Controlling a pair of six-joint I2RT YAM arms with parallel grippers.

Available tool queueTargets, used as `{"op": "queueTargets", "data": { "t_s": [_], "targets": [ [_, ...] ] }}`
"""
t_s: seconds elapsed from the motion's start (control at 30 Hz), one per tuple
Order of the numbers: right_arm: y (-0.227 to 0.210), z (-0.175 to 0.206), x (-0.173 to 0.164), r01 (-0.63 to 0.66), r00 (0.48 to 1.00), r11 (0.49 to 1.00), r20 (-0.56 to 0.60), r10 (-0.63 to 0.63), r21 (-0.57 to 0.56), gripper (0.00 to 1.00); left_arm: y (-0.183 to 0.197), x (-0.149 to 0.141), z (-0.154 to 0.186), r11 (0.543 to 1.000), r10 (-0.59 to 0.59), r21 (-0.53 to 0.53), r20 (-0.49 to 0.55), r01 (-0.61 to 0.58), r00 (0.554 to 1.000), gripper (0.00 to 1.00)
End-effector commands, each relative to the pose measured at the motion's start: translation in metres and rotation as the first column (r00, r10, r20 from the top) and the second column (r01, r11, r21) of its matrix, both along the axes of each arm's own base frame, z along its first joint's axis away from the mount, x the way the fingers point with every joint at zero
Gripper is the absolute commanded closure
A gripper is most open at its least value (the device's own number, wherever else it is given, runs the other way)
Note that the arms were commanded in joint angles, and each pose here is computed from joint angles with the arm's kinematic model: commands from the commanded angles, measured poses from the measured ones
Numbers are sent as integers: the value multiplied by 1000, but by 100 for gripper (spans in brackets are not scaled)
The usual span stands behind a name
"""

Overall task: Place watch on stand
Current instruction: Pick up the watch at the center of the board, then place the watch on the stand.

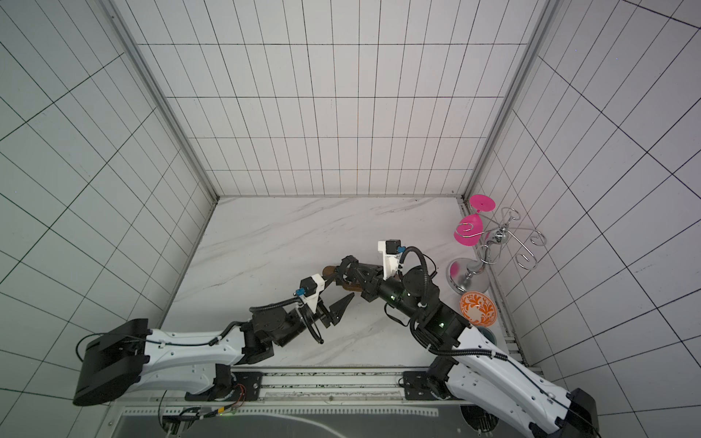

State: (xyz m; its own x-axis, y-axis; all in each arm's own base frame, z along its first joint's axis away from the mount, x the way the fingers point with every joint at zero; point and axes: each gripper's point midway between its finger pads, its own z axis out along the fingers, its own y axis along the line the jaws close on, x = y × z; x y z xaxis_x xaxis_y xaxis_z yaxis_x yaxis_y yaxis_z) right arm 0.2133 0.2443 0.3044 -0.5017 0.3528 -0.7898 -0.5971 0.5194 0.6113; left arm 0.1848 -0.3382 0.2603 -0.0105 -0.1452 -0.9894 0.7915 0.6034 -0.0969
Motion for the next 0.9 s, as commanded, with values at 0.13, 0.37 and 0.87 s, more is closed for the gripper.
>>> {"op": "queueTargets", "data": {
  "t_s": [0.13,0.37,0.87],
  "targets": [
    [3,43,-10,-35,996,995,86,26,97,100,-3,-2,23,996,-16,-82,7,16,1000,33],
    [7,42,-11,-42,995,995,91,33,92,100,6,5,29,991,33,-126,-25,-36,999,33],
    [11,37,-11,-38,996,996,83,32,80,100,9,8,34,988,55,-142,-30,-59,998,40]
  ]
}}
